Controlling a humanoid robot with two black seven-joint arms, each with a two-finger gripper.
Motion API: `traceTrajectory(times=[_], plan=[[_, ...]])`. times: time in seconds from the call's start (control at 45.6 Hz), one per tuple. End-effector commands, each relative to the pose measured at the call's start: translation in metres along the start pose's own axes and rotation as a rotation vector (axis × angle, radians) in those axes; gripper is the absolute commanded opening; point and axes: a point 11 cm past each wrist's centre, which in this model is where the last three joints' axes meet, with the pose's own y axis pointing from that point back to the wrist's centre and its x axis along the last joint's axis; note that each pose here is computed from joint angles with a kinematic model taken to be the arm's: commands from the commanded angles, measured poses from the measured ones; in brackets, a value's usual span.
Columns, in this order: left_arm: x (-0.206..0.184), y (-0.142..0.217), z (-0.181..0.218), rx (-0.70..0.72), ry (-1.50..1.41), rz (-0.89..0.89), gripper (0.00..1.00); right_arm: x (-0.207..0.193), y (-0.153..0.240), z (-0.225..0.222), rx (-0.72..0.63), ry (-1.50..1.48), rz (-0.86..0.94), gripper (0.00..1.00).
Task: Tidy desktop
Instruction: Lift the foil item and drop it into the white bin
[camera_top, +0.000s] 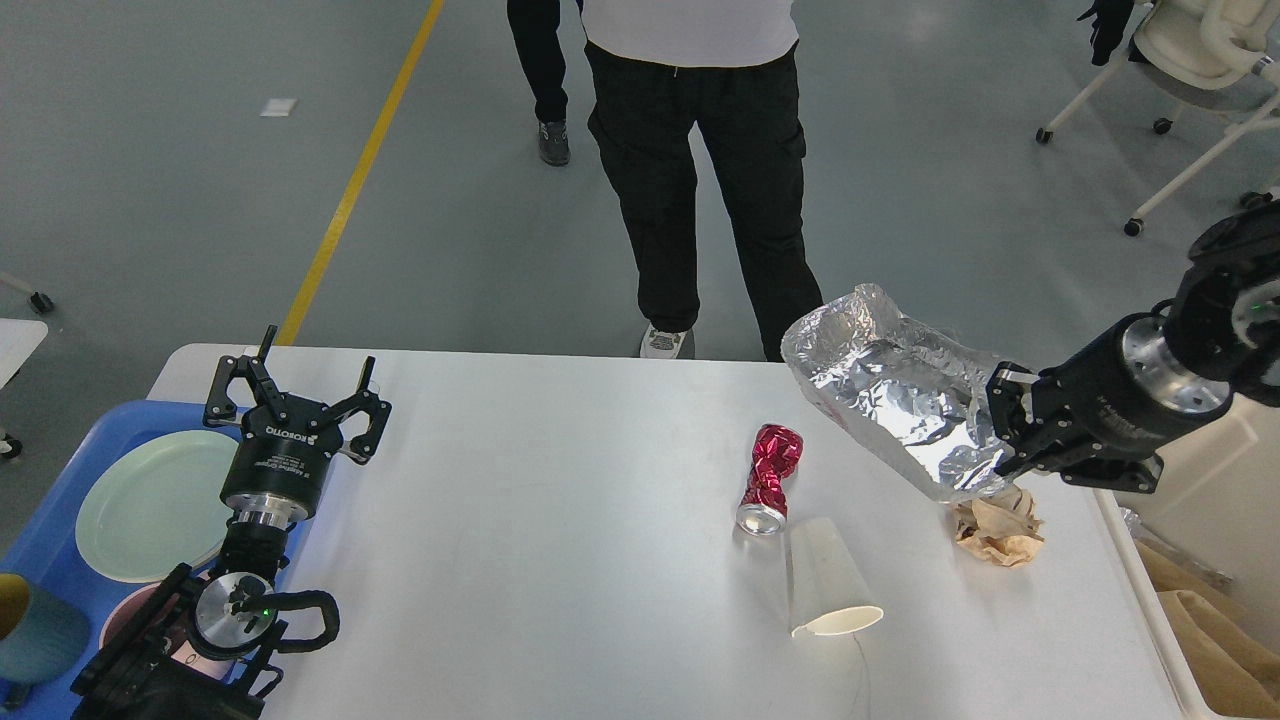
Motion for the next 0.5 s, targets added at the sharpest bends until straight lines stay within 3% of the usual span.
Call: traceTrajectory(times=[0.0, 0.263, 0.482], plan=[[0.000, 0.000, 0.000, 0.000, 0.000, 0.000, 0.96, -0.004, 0.045, -0.003, -0.013, 0.149, -0.003, 0.00], [0.000, 0.000, 0.000, -0.001, 0.000, 0.000, 0.96, 0.006, 0.047, 0.023, -0.020, 0.100, -0.003, 0.00], [0.000, 0.000, 0.000, 0.002, 0.000, -0.001, 0.96, 0.061, -0.002, 0.139, -0.087, -0.230, 0.117, 0.00]])
